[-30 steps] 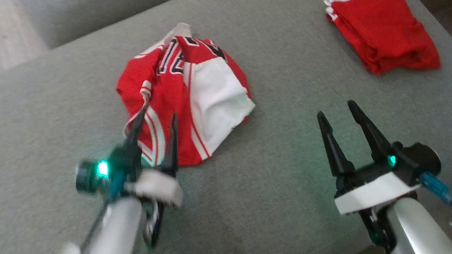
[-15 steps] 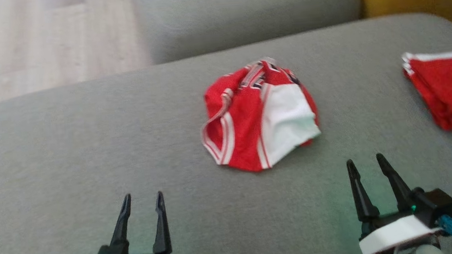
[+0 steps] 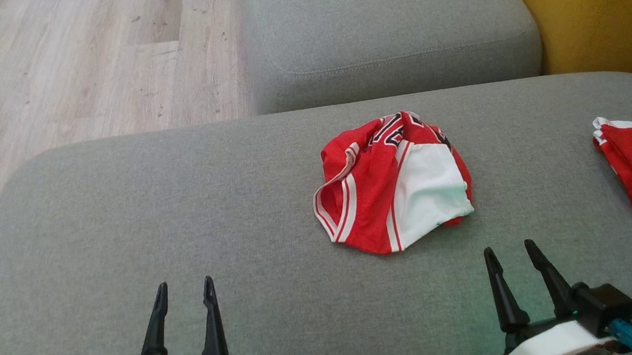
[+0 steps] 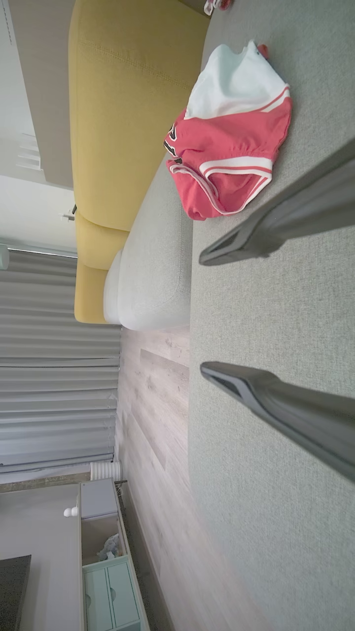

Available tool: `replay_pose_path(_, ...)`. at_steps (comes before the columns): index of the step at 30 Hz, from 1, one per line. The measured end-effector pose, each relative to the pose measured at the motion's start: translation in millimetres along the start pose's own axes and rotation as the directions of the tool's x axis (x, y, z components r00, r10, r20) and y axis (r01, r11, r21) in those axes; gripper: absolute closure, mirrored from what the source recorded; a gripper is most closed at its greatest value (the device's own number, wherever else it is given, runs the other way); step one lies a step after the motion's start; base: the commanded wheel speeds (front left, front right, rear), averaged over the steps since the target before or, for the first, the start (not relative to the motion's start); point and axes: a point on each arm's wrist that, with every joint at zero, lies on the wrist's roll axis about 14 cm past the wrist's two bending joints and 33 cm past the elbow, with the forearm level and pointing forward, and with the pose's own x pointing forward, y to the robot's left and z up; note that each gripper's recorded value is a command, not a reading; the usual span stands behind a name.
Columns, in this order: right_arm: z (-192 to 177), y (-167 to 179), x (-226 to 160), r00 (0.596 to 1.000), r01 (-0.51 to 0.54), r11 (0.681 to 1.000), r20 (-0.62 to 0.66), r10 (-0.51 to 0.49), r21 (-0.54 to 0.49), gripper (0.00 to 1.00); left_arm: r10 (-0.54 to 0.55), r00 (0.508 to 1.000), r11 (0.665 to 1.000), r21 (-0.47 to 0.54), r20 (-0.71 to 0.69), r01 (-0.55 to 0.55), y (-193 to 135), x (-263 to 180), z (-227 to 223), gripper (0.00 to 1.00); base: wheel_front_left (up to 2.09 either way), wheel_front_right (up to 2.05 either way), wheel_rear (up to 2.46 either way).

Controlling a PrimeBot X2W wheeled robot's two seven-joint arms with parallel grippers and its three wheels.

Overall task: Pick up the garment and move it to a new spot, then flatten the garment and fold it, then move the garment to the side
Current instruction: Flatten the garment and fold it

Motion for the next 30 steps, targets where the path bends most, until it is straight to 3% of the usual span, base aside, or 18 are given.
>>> replay_pose_path(22, -2.0, 2.4, -1.0, 1.000, -0.004, 1.000, -0.005, 0.004, 0.005, 0.00, 0.018, 1.000, 1.000, -0.022, -0.012, -0.018, 5.3, 0.0, -3.2, 0.00, 0.00, 0.00, 0.00)
replay_pose_path(30, -7.0, 1.7, -0.9, 1.000, 0.001, 1.000, -0.021, -0.001, 0.018, 0.00, -0.038, 0.996, 0.999, -0.036, -0.086, 0.035, -8.9, -0.9, -25.8, 0.00, 0.00, 0.00, 0.00)
